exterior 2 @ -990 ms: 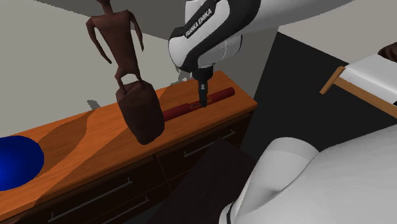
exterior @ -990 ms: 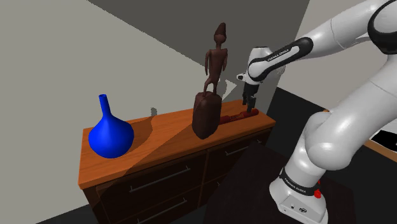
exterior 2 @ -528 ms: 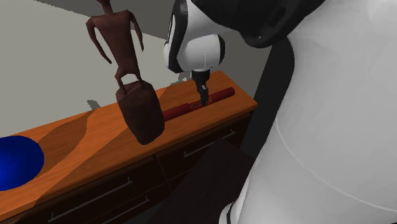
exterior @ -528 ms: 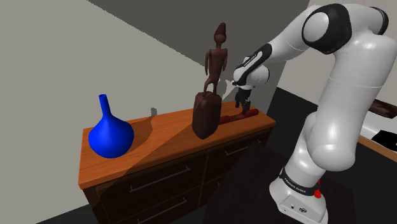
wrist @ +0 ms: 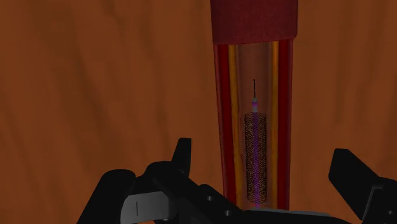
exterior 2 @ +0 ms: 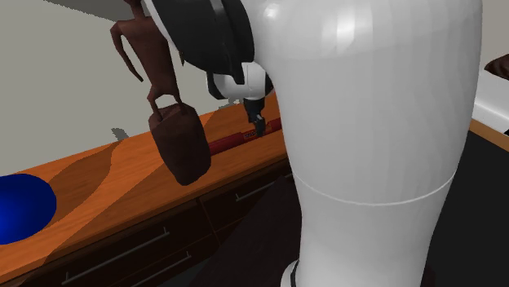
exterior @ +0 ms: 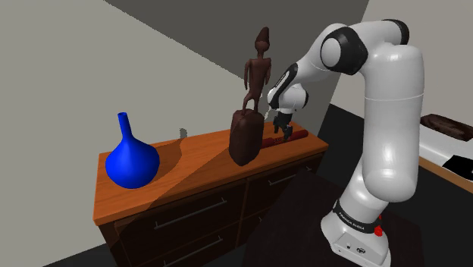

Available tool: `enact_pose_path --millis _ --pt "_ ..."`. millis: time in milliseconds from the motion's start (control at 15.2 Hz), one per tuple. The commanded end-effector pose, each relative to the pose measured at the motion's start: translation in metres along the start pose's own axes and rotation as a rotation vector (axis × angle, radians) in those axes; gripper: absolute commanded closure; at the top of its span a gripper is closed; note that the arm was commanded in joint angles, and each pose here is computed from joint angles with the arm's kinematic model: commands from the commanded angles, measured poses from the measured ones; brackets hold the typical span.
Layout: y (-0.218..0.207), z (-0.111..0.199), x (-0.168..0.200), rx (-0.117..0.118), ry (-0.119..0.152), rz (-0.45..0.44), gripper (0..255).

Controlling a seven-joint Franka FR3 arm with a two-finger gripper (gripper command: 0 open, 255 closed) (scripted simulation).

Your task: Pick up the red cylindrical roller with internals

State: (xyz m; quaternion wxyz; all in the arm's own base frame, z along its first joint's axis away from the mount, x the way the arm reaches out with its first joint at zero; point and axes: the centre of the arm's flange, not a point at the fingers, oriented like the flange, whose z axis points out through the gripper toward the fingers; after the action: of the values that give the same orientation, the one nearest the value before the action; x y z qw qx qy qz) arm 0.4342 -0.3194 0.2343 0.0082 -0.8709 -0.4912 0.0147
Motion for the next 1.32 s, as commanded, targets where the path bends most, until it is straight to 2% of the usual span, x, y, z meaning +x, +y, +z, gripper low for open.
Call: enact_pose_path --millis 0,132,264,330,924,1254 --pt "-0.001 0.011 -0.001 0.000 0.001 -0.001 0" --pt "0.000 0.025 -0.001 0.000 0.001 -0.001 0" --pt "0.000 0.025 -0.001 0.000 0.001 -0.001 0" --pt "0.000 0.025 -0.001 0.000 0.001 -0.001 255" --pt "0.000 0.025 -0.001 0.000 0.001 -0.001 255" --pt "-0.001 -0.001 -0.001 0.000 0.001 -0.001 255"
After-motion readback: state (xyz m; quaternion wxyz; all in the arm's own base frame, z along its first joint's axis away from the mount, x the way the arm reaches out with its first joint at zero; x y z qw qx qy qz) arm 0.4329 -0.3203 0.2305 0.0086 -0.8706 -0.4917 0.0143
